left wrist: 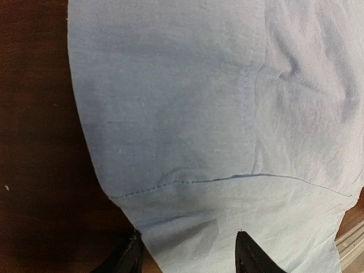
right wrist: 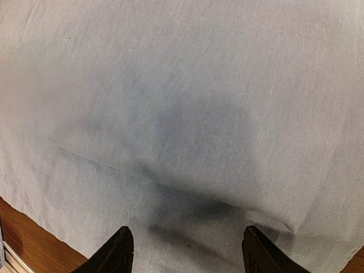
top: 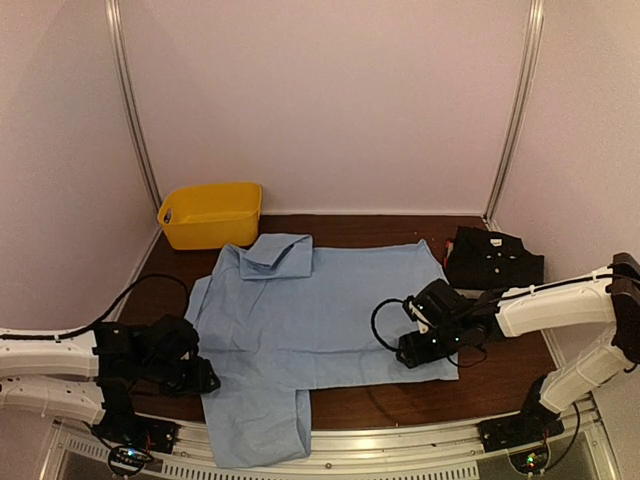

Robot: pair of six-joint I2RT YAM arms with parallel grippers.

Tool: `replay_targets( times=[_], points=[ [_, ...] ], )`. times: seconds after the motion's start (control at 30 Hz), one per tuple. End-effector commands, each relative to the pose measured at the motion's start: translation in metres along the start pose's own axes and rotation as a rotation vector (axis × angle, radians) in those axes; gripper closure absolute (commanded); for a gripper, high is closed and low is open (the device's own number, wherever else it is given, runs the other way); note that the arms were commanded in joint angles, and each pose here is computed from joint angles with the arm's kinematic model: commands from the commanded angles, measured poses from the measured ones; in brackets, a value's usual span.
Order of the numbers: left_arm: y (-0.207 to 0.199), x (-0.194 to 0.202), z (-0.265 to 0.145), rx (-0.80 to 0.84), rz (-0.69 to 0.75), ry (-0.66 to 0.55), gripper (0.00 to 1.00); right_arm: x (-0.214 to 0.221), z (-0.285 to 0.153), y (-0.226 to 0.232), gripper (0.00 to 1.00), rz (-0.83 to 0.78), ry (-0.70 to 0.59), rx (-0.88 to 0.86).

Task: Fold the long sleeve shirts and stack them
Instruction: Pick up the flattened shirt from the center of the board.

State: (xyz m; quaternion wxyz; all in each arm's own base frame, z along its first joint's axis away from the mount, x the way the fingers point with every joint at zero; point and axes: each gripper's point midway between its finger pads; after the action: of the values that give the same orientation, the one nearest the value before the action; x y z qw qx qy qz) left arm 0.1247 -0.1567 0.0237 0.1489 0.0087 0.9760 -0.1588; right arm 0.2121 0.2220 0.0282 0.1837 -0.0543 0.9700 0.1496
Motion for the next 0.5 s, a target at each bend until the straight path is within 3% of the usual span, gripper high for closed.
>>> replay_targets(
  times=[0.0, 0.23, 0.47],
  points=[
    [0.002, 0.01, 0.01, 0.006, -0.009, 0.034, 0.48, -0.007, 0.002, 0.005, 0.33, -0.005, -0.009, -0.009],
    [0.0, 0.01, 0.015, 0.031, -0.014, 0.022, 0.65, -0.01, 0.0, 0.006, 0.34, -0.012, -0.013, -0.005],
    [-0.012, -0.003, 0.007, 0.059, 0.023, -0.017, 0.99, -0.012, -0.007, 0.006, 0.34, -0.003, -0.024, -0.004]
  ],
)
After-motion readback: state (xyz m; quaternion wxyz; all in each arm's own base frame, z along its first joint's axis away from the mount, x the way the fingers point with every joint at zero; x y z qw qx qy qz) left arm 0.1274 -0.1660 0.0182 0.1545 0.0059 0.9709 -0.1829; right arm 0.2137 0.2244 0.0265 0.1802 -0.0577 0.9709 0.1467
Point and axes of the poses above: each gripper's point midway between its finger pads, its own z axis out along the fingers, its own y axis along the line the jaws close on, x = y × z, and after that the axes turned 9 degrees about z, right-handed
